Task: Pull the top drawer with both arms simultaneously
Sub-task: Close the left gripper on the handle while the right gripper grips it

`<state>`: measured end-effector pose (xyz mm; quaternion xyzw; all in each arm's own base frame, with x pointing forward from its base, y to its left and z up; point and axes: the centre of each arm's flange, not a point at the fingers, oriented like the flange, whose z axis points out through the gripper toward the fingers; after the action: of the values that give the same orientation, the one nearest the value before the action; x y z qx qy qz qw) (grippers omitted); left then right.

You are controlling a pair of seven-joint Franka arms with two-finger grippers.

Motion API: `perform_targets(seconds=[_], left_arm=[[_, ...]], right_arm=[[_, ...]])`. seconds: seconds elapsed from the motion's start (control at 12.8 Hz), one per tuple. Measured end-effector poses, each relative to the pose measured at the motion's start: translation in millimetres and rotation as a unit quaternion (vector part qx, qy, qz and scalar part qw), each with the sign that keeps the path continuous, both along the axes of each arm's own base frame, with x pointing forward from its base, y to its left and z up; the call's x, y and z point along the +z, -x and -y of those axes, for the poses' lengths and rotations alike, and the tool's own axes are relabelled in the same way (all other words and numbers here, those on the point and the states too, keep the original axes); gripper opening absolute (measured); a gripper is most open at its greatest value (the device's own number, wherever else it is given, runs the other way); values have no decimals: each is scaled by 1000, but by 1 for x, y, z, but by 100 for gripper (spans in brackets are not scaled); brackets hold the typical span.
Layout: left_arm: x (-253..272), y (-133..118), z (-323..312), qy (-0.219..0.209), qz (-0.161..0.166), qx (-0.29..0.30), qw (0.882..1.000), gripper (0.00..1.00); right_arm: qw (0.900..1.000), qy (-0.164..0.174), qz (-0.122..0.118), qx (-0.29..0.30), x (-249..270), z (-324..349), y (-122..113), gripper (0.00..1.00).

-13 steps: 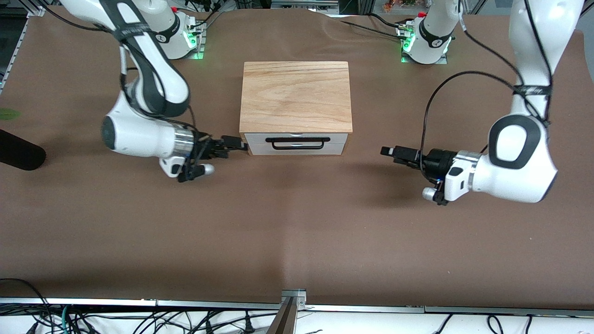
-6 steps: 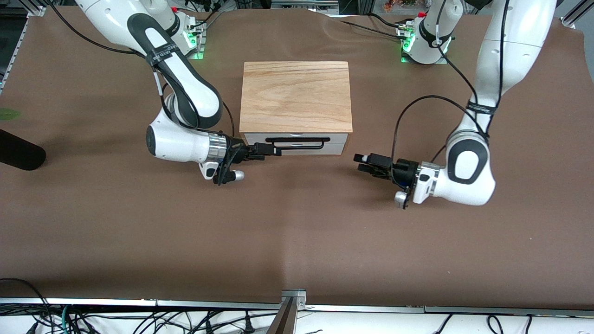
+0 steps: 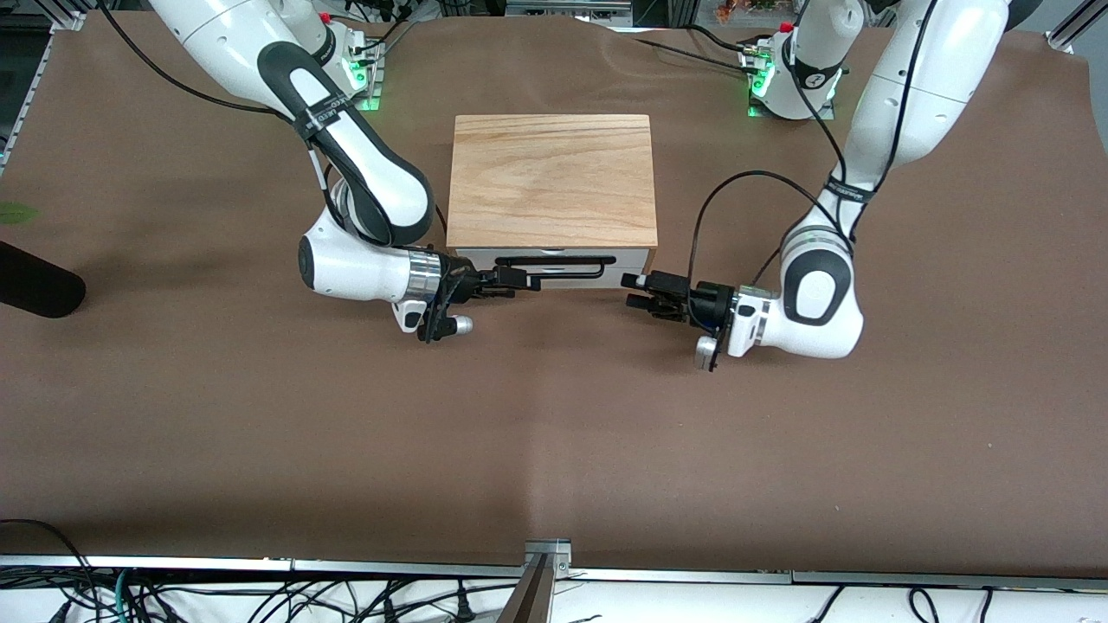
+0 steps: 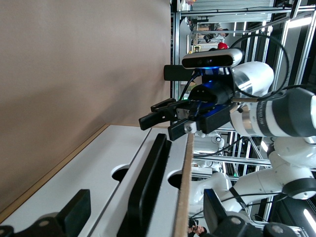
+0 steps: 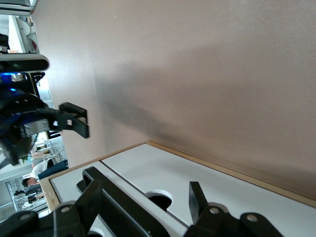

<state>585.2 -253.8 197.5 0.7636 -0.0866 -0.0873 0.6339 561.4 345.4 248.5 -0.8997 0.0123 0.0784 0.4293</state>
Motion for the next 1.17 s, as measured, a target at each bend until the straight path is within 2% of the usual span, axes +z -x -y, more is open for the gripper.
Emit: perform_targets(seconds=[0.16, 0.39, 0.55, 0.7, 0.78, 0.86, 0.94, 1.02, 1.09, 1.17], left_arm=[[-12, 9, 11, 1, 7, 1, 1000, 100], [-25, 20, 18, 12, 7, 5, 1000, 98], [-27, 23, 19, 12, 8, 3, 1000, 95], [-27, 23, 19, 14, 15, 2, 1000, 71], [-27, 23, 20, 15, 18, 1, 1000, 70], [-27, 24, 20, 16, 19, 0, 1000, 59], [-26, 24, 22, 18, 20, -1, 1000, 47], [-25, 26, 26, 21, 19, -5, 1000, 47], [-25, 29, 31, 24, 17, -8, 1000, 39], [-25, 32, 34, 25, 16, -11, 999, 36]], right_arm=[[1000, -1, -1, 1, -3, 0, 2, 75], [1000, -5, -3, 2, -6, 1, 5, 61], [1000, -22, -7, -4, -10, 1, 9, 54], [1000, -31, -6, -5, -11, 1, 10, 51], [999, -31, -6, -5, -10, 1, 10, 50], [999, -31, -5, -4, -10, 1, 11, 50], [999, -34, -4, -5, -8, 1, 10, 43], [999, -35, -3, -3, -6, 1, 10, 42], [999, -36, -1, -3, -5, 3, 8, 34], [999, -38, 2, 3, -7, 7, 7, 24]])
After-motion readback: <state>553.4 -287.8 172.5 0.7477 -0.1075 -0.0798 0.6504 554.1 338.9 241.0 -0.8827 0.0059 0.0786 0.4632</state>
